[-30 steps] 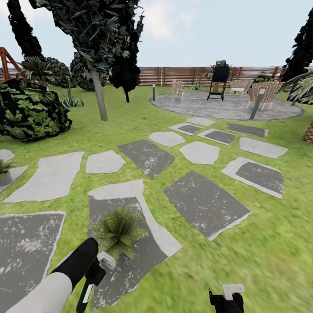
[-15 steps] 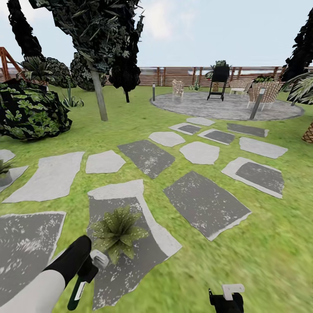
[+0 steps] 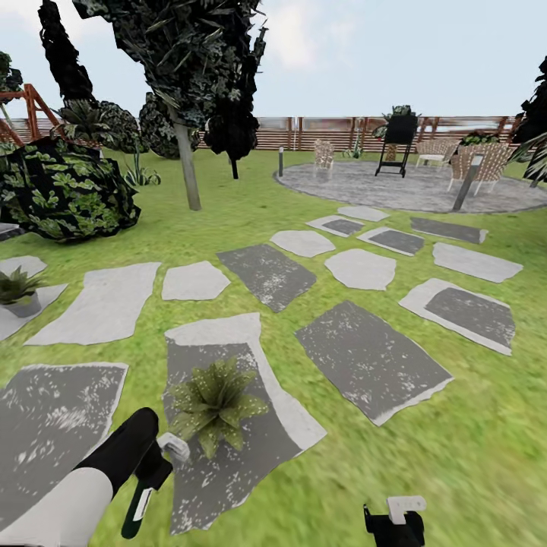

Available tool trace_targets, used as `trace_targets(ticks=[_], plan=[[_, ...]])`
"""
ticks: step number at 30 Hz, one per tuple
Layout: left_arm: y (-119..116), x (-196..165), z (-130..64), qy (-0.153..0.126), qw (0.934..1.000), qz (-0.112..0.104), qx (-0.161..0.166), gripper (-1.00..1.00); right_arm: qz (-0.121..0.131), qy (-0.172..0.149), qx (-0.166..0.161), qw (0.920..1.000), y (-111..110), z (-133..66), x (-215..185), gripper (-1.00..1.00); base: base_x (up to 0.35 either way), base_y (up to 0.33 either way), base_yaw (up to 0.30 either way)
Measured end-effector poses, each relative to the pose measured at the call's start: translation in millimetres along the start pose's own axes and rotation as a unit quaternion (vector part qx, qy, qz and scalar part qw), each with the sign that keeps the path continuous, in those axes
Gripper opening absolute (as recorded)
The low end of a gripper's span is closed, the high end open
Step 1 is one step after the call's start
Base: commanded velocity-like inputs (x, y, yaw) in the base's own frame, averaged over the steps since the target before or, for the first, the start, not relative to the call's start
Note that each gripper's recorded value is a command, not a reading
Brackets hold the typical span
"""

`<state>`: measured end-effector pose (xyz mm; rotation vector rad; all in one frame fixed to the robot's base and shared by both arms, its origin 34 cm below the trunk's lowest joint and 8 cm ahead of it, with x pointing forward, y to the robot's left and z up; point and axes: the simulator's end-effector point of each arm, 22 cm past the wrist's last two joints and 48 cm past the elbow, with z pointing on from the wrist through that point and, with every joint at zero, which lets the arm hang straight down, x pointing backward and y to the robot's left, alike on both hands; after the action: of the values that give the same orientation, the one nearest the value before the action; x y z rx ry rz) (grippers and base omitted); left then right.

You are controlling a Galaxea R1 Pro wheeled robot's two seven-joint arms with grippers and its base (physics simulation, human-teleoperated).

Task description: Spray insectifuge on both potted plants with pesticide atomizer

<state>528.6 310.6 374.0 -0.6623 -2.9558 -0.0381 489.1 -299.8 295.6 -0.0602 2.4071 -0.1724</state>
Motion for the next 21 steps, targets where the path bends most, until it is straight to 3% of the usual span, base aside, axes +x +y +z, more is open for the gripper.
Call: trace_targets(ticks=[1, 6, 10, 13, 15, 21], plan=[[1.3, -2.9, -3.3, -0.003, 1.0000, 0.000, 0.004, -1.00, 0.000, 0.000, 0.000, 1.0000, 0.0, 0.0, 0.0, 1.00, 0.000, 0.000, 0.002], [37.5, -35.0, -58.0, -0.056, 0.9974, -0.007, 0.044, -1.00, 0.000, 0.000, 0.000, 1.0000, 0.2, -0.1, 0.4, 1.00, 0.000, 0.000, 0.000], [54.7, -75.9, -112.6, -0.105, 0.9932, 0.008, 0.049, -1.00, -0.001, 0.001, 0.000, 1.0000, -0.2, -0.2, 0.7, 1.00, 0.000, 0.000, 0.000], [44.9, -79.4, -133.2, -0.066, 0.9941, 0.072, 0.048, -1.00, -0.002, 0.001, 0.000, 1.0000, -0.3, -0.1, 0.6, 1.00, 0.000, 0.000, 0.000], [32.3, -72.5, -138.3, -0.041, 0.9922, 0.097, 0.067, -1.00, -0.002, 0.000, 0.001, 1.0000, -2.0, 0.0, 0.6, 1.00, 0.000, 0.000, 0.000], [33.4, -62.0, -136.9, -0.009, 0.9922, 0.112, 0.054, -1.00, -0.003, 0.000, 0.002, 1.0000, -3.8, 0.1, 0.0, 1.00, 0.095, 0.000, 0.000]])
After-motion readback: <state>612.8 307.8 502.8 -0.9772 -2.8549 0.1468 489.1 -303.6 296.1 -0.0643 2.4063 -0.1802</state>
